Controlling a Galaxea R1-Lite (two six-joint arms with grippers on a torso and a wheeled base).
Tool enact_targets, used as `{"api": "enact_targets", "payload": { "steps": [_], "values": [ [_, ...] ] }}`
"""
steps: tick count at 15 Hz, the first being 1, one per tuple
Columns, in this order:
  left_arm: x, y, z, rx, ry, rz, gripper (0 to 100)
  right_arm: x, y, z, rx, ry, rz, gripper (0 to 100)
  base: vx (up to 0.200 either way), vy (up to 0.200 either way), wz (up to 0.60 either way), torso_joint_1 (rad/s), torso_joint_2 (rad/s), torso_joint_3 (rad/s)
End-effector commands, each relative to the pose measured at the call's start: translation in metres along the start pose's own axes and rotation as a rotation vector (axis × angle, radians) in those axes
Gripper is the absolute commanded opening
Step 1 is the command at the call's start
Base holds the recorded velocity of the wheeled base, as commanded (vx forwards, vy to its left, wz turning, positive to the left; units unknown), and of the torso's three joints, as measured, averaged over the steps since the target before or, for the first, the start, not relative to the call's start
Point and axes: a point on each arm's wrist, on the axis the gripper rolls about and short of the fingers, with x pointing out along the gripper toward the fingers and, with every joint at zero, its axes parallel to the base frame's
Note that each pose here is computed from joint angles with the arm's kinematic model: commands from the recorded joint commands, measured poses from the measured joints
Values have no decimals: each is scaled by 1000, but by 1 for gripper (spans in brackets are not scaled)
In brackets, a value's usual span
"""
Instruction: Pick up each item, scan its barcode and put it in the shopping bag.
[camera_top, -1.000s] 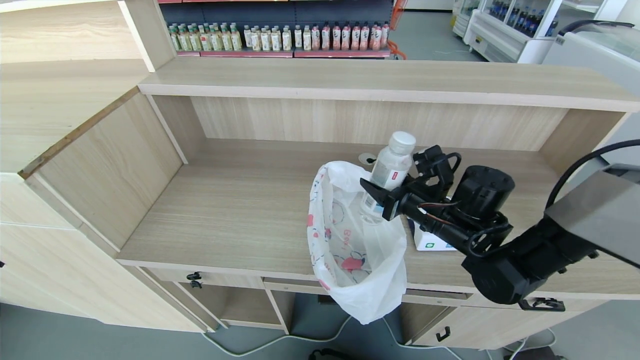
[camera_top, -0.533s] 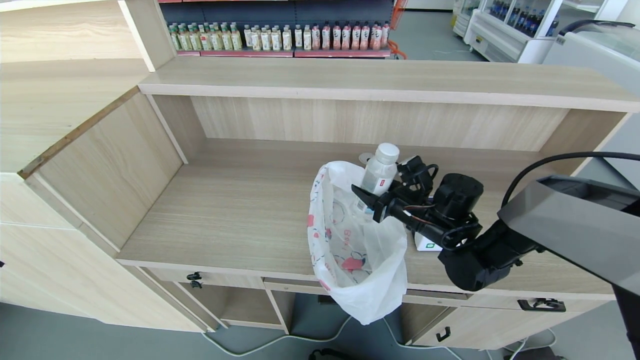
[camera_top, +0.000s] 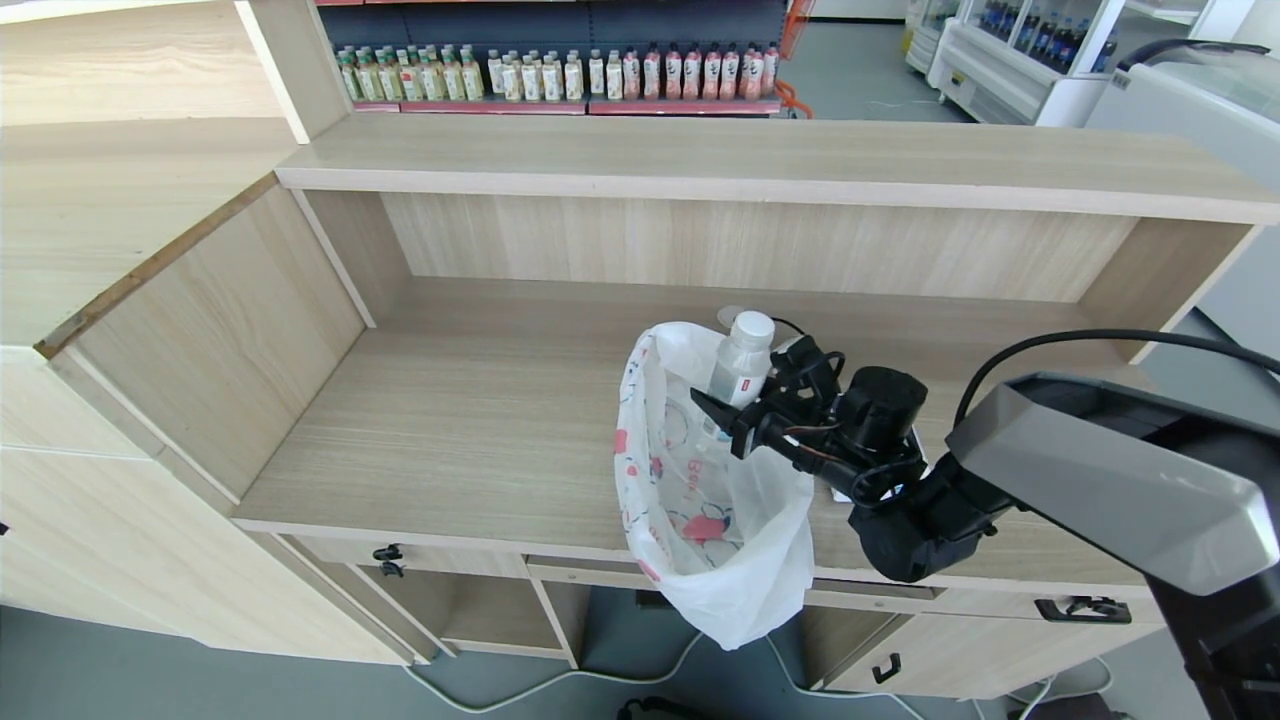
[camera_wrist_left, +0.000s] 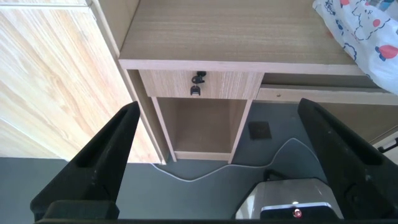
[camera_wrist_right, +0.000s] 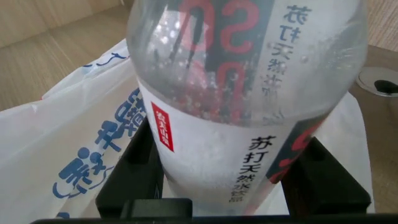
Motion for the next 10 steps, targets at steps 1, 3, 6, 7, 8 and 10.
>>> {"api": "enact_targets", "payload": {
  "steps": [1, 3, 6, 7, 8, 10],
  "values": [
    [0, 0, 0, 0, 0, 0, 100, 0, 1, -7, 3, 13, 2, 0, 0, 0, 0, 0, 0, 0],
    [0, 0, 0, 0, 0, 0, 100, -2, 2, -8, 3, 18, 13, 100, 0, 0, 0, 0, 0, 0],
    [0, 0, 0, 0, 0, 0, 100, -3, 0, -5, 0, 14, 11, 100, 0, 0, 0, 0, 0, 0],
    [0, 0, 0, 0, 0, 0, 100, -4, 1, -4, 2, 17, 13, 100, 0, 0, 0, 0, 0, 0],
    [0, 0, 0, 0, 0, 0, 100, -5, 0, -1, 0, 14, 13, 100, 0, 0, 0, 0, 0, 0],
    [0, 0, 0, 0, 0, 0, 100, -9, -1, 15, -5, -7, 34, 100, 0, 0, 0, 0, 0, 0]
  ]
}}
